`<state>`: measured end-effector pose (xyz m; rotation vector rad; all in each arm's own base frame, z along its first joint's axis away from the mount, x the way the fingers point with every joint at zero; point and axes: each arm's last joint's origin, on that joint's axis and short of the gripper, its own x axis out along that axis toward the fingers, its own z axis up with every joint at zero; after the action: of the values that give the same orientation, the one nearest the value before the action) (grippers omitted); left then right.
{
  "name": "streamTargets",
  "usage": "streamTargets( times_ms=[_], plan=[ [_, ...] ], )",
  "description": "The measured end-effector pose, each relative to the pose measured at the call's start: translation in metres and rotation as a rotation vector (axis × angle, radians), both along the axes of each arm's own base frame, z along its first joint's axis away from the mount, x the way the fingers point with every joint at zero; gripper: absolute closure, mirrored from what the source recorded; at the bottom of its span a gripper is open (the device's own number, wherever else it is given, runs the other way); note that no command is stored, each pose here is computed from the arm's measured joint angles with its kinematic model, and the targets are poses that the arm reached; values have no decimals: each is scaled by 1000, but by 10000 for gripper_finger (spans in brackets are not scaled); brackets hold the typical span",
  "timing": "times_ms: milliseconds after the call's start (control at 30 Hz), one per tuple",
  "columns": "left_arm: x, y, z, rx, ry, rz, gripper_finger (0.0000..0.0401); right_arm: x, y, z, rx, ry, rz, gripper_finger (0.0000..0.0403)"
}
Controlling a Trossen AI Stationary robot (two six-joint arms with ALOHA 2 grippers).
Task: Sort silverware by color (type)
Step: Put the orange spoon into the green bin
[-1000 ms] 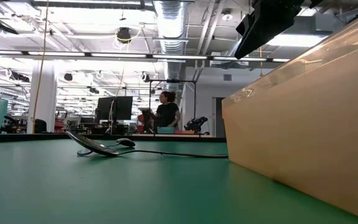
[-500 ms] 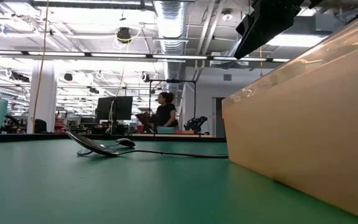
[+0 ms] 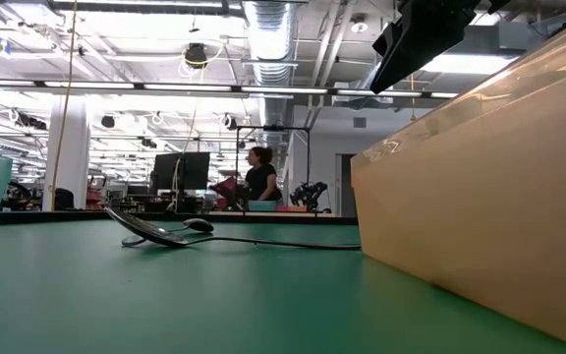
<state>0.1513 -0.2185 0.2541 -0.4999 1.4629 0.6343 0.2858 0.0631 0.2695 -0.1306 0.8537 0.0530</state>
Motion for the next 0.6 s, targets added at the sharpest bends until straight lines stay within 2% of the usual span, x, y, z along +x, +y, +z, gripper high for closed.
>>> streamTargets(
  times_ms=[300, 600],
  plan=[
    [-5, 2, -33, -35, 50, -44, 401, 1, -2, 0, -10, -2, 4, 332],
    [-6, 3, -39, -35, 66, -104, 397, 3, -12, 0, -10, -2, -31, 332]
  ],
)
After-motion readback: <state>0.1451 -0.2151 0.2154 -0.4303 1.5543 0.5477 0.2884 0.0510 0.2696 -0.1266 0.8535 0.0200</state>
